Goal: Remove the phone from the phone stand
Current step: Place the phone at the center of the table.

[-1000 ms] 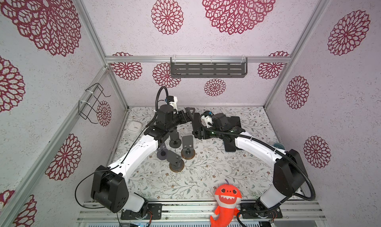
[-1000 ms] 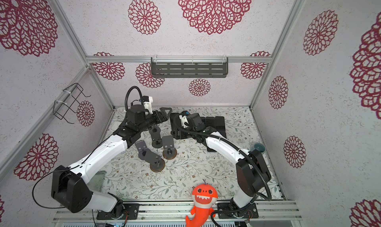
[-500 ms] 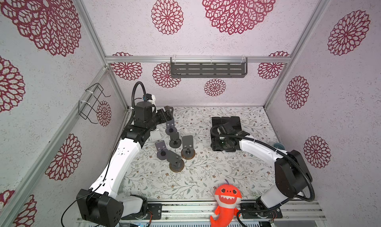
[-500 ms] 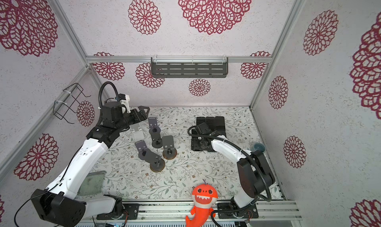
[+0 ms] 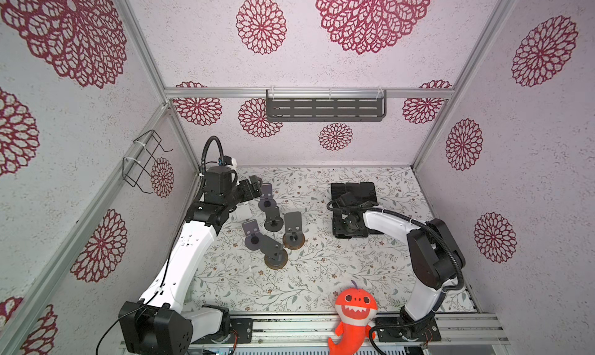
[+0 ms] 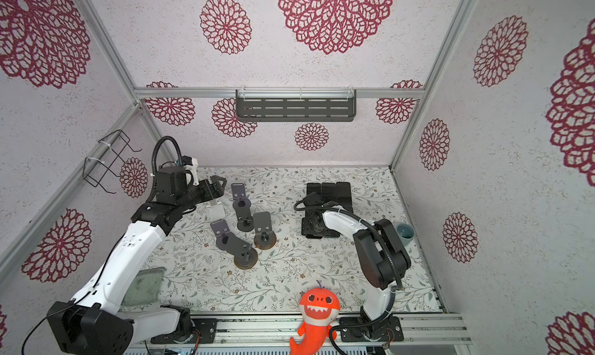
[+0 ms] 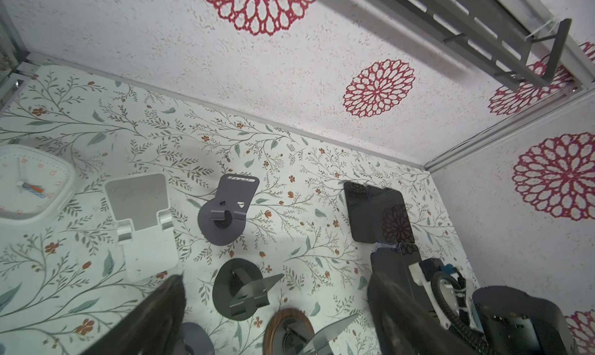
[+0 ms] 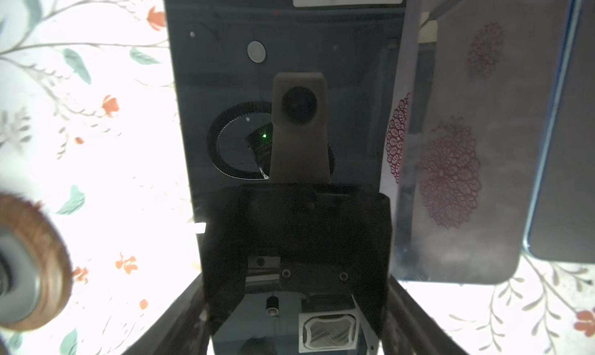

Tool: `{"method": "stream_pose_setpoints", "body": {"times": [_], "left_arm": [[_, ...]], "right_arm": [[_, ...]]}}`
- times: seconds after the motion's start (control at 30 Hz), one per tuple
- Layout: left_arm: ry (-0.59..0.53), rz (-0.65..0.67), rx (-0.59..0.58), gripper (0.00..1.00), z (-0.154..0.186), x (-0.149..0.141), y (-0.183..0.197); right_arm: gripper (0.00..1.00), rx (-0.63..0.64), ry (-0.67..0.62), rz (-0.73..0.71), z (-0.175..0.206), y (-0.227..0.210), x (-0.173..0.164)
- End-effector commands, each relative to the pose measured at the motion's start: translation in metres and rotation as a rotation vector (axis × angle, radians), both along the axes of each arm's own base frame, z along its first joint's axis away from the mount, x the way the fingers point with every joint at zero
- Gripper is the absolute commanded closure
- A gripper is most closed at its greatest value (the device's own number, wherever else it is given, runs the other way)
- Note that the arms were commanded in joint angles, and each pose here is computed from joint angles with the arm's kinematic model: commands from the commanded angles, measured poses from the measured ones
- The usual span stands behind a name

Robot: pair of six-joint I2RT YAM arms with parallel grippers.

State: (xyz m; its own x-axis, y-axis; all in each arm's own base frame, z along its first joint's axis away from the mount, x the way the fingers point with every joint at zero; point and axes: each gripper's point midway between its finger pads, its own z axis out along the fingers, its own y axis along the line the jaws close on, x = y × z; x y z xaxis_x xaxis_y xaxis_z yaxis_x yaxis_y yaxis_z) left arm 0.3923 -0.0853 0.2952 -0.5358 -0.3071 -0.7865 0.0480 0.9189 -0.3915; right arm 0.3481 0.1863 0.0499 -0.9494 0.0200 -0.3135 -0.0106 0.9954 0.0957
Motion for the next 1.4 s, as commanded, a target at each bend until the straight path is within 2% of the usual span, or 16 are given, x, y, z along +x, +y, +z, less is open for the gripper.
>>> {"method": "stream_pose_setpoints", "body": {"times": [0.0, 0.1, 0.47, 0.8, 1.13, 1.37], "left_arm": [[-0.025, -0.011, 0.049, 0.08, 0.008, -0.01, 0.007], [-0.016, -0.005, 0.052, 0.09, 0.002, -0.012, 0.01], [-0.056, 0.02, 0.02, 0.09, 0.011, -0.016, 0.021], [-0.068, 0.03, -0.015, 0.1, 0.014, -0.016, 0.023], [-0.085, 0.05, -0.021, 0.09, 0.017, -0.017, 0.031], [-0.09, 0.046, -0.029, 0.09, 0.019, -0.017, 0.031]], "right_arm": [[0.56, -0.024, -0.051, -0.032, 0.018, -0.004, 0.017], [0.55, -0.037, -0.04, -0.034, 0.014, -0.005, 0.021], [0.5, -0.061, -0.011, -0.033, 0.0, -0.007, 0.023], [0.33, -0.079, -0.002, -0.027, -0.006, -0.009, 0.021], [0.24, -0.083, 0.007, -0.026, -0.009, -0.009, 0.02], [0.22, -0.083, 0.012, -0.027, -0.01, -0.01, 0.019]]}}
